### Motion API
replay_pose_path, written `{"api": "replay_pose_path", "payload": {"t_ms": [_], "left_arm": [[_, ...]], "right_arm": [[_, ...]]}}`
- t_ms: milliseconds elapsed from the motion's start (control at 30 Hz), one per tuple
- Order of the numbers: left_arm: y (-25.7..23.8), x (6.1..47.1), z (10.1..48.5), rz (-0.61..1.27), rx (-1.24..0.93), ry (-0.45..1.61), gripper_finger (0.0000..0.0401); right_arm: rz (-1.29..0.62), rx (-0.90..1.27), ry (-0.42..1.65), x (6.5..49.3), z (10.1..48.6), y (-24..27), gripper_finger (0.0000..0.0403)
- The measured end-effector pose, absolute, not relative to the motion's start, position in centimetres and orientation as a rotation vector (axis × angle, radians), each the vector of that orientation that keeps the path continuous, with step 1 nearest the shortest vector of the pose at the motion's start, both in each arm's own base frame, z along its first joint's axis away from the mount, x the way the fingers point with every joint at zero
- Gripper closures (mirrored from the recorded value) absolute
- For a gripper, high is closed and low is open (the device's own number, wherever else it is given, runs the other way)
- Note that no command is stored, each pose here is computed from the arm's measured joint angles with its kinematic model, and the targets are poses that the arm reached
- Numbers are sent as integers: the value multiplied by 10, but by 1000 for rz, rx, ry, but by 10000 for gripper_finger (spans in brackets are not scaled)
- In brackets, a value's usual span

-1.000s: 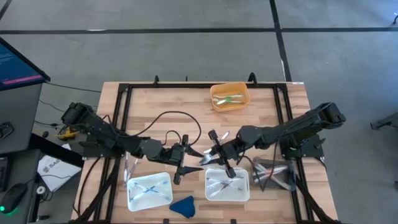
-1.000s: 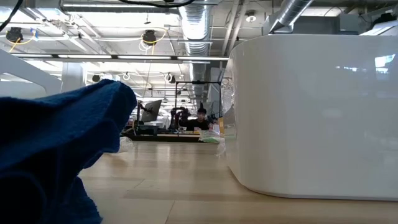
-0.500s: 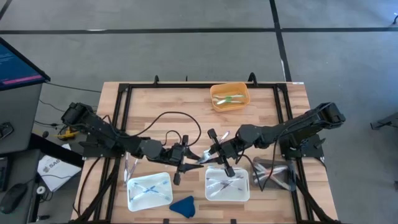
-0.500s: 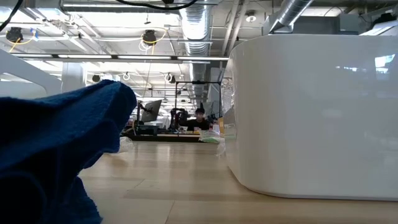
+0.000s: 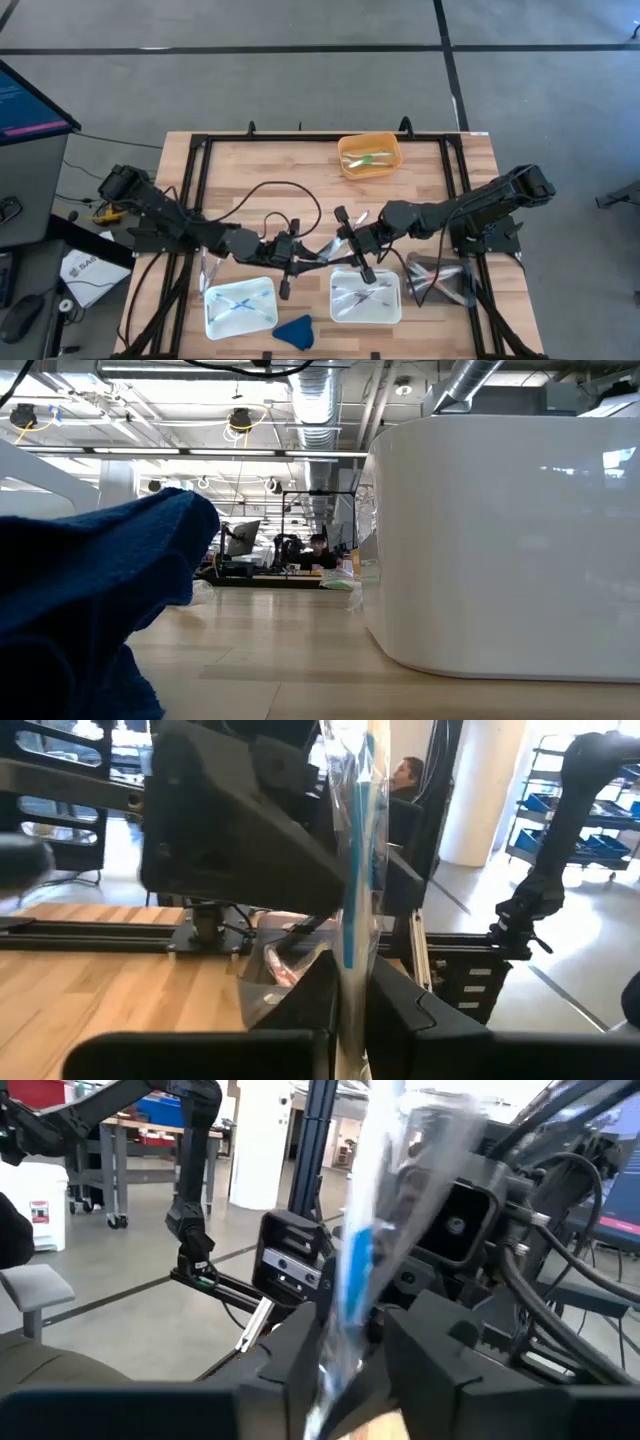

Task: Pick & Place Toothbrushes
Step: Put the blue toothbrush into the left white bin

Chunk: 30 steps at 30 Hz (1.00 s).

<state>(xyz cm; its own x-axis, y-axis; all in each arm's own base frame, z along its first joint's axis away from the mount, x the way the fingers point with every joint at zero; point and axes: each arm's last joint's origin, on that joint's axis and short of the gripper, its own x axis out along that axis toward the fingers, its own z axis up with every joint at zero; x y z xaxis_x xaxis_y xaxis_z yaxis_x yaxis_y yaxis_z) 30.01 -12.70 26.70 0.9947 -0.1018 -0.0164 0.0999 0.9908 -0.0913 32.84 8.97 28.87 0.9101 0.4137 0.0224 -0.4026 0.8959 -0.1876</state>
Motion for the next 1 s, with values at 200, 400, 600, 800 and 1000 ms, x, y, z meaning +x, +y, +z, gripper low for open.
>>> {"api": "replay_pose_path", "payload": {"t_ms": [200, 400, 600, 800, 1000], "left_arm": [[-134, 291, 270, -40, -118, 43, 384], [-133, 276, 277, 69, -167, 91, 384], [-136, 248, 286, 110, -279, 175, 384], [-144, 219, 290, 107, -425, 254, 384], [-156, 203, 282, 105, -583, 343, 384]], "right_arm": [[417, -150, -55, 329, 289, 89, 232], [336, -147, -24, 330, 286, 85, 175], [247, -155, 42, 328, 284, 80, 151], [175, -137, 102, 328, 283, 66, 156], [148, -117, 120, 327, 283, 56, 165]]}}
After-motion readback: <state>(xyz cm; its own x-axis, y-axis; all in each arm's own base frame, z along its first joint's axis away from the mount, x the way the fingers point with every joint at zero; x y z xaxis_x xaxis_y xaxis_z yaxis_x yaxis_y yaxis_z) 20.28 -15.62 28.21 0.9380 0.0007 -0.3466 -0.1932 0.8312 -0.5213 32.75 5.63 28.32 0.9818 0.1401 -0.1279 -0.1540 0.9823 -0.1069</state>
